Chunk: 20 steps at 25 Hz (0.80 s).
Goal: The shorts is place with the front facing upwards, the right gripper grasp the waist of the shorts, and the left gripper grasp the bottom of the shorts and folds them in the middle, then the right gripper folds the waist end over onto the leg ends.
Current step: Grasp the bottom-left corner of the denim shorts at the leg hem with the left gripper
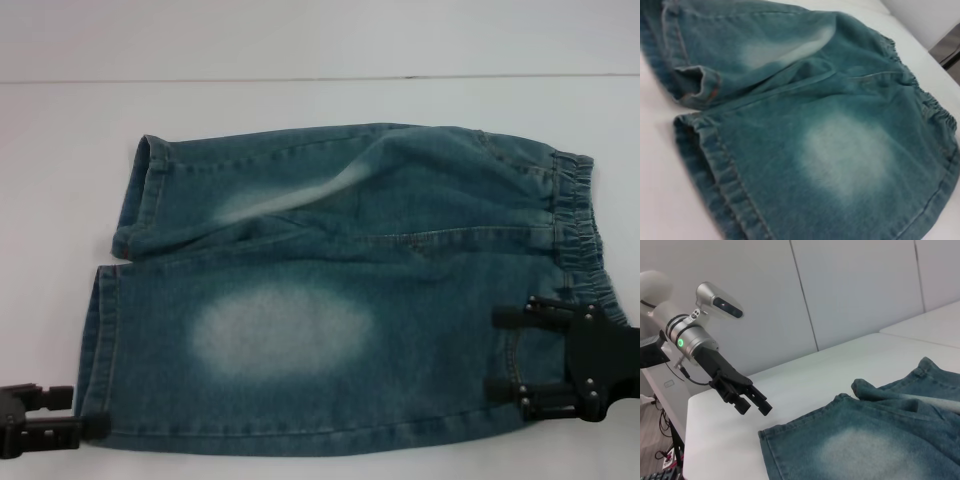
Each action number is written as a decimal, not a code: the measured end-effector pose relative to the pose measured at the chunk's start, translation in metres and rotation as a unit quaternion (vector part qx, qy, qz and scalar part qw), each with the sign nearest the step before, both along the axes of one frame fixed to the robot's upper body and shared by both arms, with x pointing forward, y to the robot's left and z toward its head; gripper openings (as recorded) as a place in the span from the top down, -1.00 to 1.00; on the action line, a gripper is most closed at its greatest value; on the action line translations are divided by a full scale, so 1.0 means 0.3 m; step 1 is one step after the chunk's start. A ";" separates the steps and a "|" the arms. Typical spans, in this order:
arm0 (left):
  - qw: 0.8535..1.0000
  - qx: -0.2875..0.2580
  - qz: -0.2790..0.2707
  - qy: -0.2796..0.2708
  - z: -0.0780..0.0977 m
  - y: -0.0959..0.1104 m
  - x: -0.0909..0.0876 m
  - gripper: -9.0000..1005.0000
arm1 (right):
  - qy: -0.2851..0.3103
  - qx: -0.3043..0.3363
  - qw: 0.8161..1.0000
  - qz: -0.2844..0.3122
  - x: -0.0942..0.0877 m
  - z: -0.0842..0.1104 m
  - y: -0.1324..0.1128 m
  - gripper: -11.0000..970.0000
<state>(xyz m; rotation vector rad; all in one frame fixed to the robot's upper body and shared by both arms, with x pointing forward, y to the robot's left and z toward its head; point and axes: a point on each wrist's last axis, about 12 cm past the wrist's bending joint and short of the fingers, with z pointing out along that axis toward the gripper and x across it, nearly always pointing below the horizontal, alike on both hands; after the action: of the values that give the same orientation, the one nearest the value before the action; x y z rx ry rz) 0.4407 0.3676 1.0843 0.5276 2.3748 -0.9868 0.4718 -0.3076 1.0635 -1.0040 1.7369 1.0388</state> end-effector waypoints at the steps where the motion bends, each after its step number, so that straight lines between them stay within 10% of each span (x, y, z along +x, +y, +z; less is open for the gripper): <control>1: 1.000 0.002 0.001 0.001 0.002 0.002 0.001 -0.70 | 0.000 0.000 1.000 0.000 0.001 0.000 0.001 -0.91; 20: 0.998 0.031 -0.037 0.031 -0.007 -0.050 0.043 -0.70 | -0.001 -0.005 1.000 -0.001 0.005 -0.002 0.000 -0.91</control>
<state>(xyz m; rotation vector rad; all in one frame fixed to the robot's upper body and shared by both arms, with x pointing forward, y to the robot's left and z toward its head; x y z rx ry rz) 0.4535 0.3525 1.0821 0.6211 2.4636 -0.9794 0.4732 -0.3076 1.0628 -1.0087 1.7438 1.0280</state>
